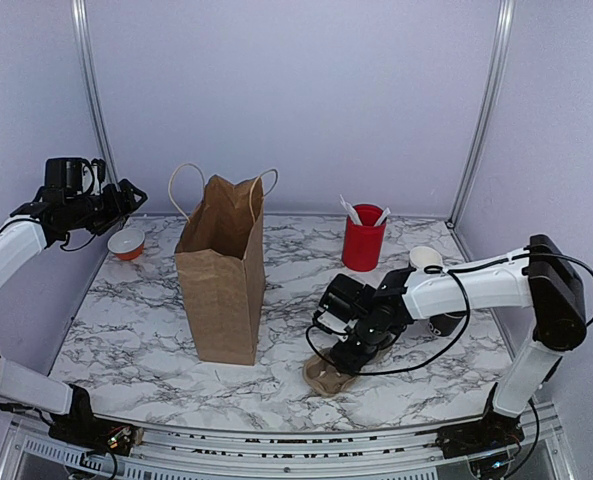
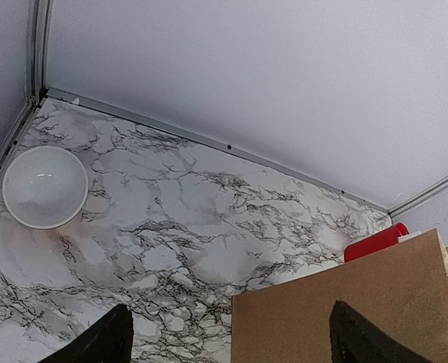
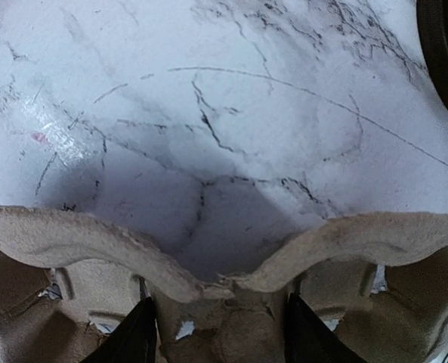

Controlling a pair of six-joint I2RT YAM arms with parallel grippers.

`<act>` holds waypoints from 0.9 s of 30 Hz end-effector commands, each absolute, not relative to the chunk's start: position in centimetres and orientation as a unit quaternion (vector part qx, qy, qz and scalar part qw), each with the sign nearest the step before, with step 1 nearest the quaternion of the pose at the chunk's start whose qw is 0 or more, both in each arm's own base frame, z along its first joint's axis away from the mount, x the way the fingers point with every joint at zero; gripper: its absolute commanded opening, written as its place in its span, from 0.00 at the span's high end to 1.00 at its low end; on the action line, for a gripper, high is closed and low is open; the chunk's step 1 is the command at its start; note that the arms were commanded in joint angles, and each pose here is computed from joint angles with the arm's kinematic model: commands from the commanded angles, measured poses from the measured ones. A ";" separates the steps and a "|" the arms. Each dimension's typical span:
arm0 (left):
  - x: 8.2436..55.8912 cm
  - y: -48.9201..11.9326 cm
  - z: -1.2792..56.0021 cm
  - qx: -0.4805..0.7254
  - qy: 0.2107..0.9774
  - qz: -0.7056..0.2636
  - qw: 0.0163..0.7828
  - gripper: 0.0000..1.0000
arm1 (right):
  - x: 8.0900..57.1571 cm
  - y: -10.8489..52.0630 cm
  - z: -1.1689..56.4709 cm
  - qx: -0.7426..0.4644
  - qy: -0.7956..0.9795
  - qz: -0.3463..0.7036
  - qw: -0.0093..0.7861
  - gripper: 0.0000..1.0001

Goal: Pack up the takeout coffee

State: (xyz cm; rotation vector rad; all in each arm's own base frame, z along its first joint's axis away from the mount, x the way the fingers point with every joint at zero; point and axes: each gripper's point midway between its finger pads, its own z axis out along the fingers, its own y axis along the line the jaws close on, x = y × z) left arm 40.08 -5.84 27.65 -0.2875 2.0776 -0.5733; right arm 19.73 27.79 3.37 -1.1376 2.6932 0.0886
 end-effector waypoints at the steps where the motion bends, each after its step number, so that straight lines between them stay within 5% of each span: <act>1: 40.4 -6.3 28.4 -0.108 0.839 -0.251 0.471 0.09 | 20.4 29.1 3.9 -0.389 0.912 0.034 0.125 0.48; 12: 39.9 -8.0 31.8 -0.091 0.825 -0.305 0.467 0.12 | 21.6 29.7 8.4 -0.361 0.911 0.059 0.188 0.61; 27: 36.1 -13.3 40.6 -0.001 0.801 -0.389 0.455 0.39 | 24.0 29.9 20.9 -0.320 0.870 0.117 0.357 0.62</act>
